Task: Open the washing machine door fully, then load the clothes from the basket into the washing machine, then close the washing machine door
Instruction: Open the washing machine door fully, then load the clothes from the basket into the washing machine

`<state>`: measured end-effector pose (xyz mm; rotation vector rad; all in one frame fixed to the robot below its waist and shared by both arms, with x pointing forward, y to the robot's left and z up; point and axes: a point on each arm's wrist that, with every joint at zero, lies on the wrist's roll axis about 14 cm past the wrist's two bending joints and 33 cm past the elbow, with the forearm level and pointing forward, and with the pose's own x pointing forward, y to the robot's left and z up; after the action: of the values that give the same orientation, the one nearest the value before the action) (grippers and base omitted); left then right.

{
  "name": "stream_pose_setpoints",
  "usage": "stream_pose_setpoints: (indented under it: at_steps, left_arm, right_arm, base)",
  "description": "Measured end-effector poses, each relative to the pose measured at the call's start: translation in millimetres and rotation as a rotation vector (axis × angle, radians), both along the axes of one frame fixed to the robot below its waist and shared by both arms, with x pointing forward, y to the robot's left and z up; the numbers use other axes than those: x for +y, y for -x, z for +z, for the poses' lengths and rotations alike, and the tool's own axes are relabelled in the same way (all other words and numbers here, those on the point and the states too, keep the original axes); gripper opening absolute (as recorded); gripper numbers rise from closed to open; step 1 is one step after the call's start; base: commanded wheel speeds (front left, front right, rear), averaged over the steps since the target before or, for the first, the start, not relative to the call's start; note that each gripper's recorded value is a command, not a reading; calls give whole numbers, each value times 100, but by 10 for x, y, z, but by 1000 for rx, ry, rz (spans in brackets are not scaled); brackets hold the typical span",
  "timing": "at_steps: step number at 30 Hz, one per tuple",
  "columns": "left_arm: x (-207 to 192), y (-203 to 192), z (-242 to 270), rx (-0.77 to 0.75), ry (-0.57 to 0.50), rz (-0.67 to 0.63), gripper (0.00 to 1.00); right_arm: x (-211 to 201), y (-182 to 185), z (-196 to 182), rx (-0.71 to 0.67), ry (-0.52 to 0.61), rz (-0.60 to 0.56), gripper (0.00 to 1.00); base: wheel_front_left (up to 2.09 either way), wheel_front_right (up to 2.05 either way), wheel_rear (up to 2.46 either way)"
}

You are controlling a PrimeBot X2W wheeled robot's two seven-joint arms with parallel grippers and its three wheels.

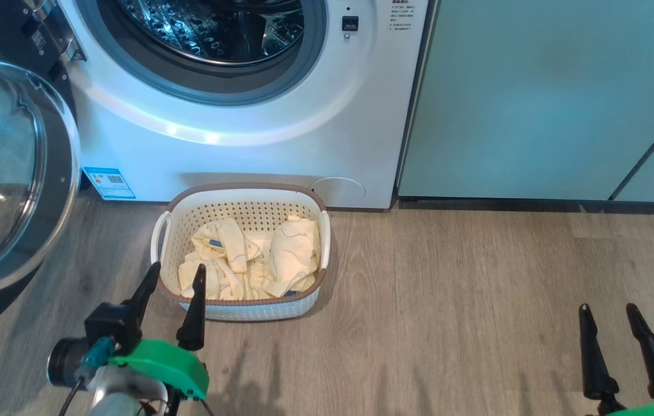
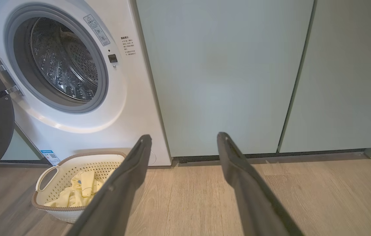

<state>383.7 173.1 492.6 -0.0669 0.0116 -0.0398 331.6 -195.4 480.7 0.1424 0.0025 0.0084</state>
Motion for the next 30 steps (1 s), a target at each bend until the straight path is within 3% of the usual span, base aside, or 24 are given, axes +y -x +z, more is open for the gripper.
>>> stream_pose_setpoints:
  at_steps: [30]
  left_arm:
    - [21, 50, -53, 25, 15, 14, 100]
  right_arm:
    - [-3, -1, 45, -16, -5, -5, 100]
  base:
    - [12, -12, 0]
